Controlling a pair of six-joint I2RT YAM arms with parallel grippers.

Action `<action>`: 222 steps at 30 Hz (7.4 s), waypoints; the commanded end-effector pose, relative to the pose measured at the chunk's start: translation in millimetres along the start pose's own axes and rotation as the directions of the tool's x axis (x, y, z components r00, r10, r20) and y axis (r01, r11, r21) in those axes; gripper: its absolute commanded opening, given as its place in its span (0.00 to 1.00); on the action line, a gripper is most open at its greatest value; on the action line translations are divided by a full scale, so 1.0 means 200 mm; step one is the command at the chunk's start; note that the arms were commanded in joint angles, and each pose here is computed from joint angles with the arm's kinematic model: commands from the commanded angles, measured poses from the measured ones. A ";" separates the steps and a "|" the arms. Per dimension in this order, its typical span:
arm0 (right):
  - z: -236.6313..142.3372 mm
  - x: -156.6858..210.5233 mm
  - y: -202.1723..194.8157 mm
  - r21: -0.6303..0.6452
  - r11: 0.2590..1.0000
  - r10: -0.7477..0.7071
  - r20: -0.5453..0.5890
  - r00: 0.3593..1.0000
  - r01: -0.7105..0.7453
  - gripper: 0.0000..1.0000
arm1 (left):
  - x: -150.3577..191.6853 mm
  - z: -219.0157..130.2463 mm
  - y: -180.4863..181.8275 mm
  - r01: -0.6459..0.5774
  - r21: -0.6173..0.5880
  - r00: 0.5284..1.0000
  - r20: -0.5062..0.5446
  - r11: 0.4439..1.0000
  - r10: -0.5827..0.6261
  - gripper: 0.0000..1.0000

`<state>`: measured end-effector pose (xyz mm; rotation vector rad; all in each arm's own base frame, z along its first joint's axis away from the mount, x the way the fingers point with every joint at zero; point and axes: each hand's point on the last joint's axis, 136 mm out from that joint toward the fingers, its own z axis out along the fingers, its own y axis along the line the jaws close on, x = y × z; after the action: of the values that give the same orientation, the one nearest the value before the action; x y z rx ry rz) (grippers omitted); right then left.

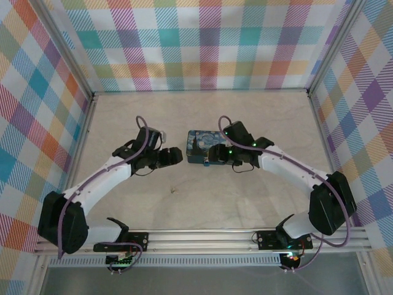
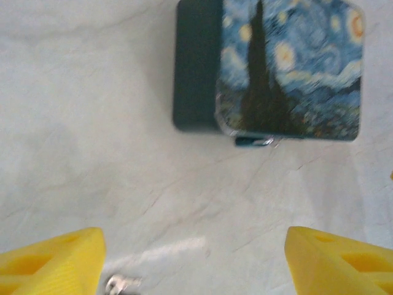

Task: Unlock a padlock with a key

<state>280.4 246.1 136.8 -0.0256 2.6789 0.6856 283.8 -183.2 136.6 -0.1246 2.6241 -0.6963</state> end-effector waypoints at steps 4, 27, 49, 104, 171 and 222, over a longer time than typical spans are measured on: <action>-0.01 0.12 -0.05 0.036 0.999 0.020 -0.009 1.000 -0.020 0.63 | 0.35 0.02 0.23 0.020 -0.177 0.981 -0.188 0.984 -0.054 0.64; 0.03 0.27 -0.20 0.077 0.993 0.090 -0.018 0.996 -0.089 0.64 | 0.53 0.29 0.23 -0.173 -0.273 0.935 -0.347 0.946 0.070 0.33; 0.05 0.32 -0.23 0.078 0.990 0.121 -0.028 0.992 -0.119 0.64 | 0.54 0.34 0.26 -0.216 -0.294 0.925 -0.367 0.931 0.099 0.06; -0.48 0.14 0.50 -0.575 0.803 -0.109 0.114 0.987 0.155 0.28 | 0.21 -0.32 -0.82 -0.473 0.387 0.852 -0.027 0.791 0.523 0.00; -0.60 -0.29 0.55 -0.442 0.894 -0.036 0.093 0.995 0.073 0.01 | -0.11 -0.45 -1.05 0.355 0.757 0.935 -0.277 0.548 -0.223 1.00; -0.60 -0.07 0.56 -0.559 0.829 -0.025 0.006 1.000 0.024 0.00 | -0.21 -0.31 -0.97 0.405 0.759 0.908 -0.268 0.510 -0.322 0.68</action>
<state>245.9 284.8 285.2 -0.1842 2.3927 1.3985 290.1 -317.2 291.4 -0.4170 2.1195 -2.0104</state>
